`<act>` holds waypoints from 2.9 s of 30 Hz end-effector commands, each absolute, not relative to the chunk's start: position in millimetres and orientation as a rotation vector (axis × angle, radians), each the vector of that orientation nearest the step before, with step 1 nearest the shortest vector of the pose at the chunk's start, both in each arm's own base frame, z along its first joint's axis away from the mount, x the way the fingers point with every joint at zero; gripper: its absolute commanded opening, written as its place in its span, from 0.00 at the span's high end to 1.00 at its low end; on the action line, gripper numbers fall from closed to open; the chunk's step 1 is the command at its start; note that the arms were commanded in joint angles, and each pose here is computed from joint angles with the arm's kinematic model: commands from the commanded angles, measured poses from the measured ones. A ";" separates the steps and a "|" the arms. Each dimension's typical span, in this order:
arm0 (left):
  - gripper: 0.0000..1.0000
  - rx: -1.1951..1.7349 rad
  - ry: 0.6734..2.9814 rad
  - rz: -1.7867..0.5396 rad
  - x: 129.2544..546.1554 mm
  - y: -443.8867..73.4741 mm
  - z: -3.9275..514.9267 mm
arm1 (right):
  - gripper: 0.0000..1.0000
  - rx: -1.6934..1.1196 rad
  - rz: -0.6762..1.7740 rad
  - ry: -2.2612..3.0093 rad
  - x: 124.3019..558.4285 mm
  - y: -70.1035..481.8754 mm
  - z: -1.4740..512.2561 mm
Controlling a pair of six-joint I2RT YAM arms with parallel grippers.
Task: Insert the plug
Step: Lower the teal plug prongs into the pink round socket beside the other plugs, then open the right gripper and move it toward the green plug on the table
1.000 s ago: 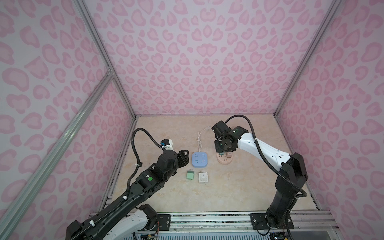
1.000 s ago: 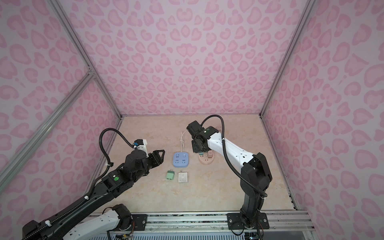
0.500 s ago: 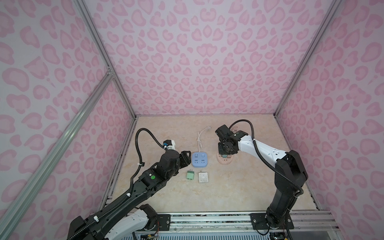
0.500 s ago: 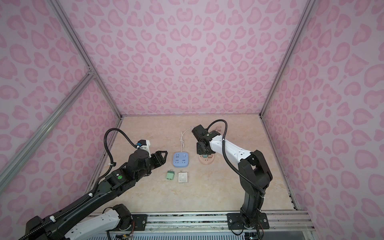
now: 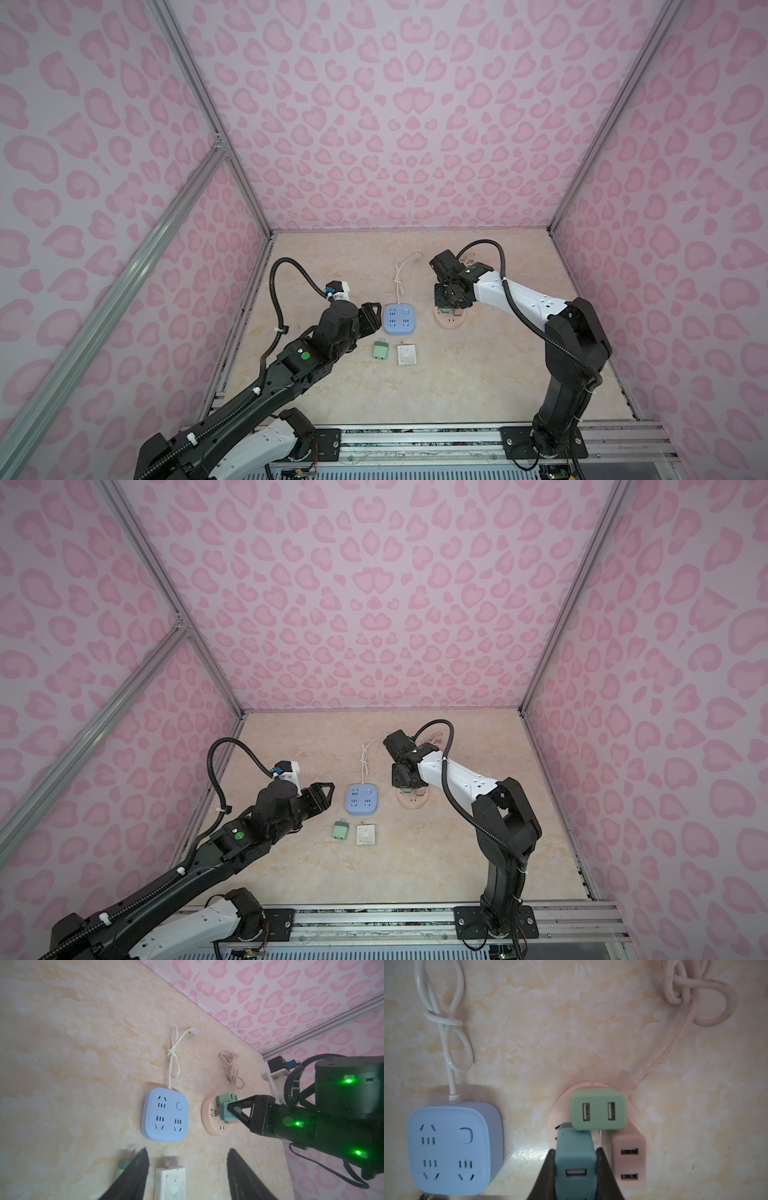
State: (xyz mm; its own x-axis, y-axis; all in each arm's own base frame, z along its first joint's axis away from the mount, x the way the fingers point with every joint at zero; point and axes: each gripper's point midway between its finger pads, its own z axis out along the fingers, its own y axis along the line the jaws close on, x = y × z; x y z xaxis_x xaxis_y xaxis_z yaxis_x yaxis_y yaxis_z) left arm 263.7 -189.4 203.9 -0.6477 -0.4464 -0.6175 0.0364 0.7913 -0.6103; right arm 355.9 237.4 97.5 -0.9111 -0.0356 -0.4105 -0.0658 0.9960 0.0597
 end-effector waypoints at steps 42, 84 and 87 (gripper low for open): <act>0.36 -0.271 2.193 -0.755 258.8 -190.1 182.1 | 1.00 -0.171 0.142 3.040 316.3 246.2 1.8; 0.34 -0.354 2.187 -0.609 239.8 -146.4 169.2 | 0.50 -0.659 0.244 2.699 240.5 328.7 96.9; 0.34 -0.376 2.172 -0.583 235.7 -135.8 167.3 | 0.50 -0.697 0.273 2.699 228.3 347.7 95.1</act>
State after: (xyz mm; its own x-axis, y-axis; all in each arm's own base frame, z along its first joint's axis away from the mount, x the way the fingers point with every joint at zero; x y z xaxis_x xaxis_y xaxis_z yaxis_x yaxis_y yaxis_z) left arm 237.8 -149.7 172.9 -0.6270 -0.4417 -0.6417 -0.0192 0.8322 -0.5542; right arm 232.7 337.6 96.9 -0.8218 -0.4353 -0.3676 -0.4988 0.8615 0.0950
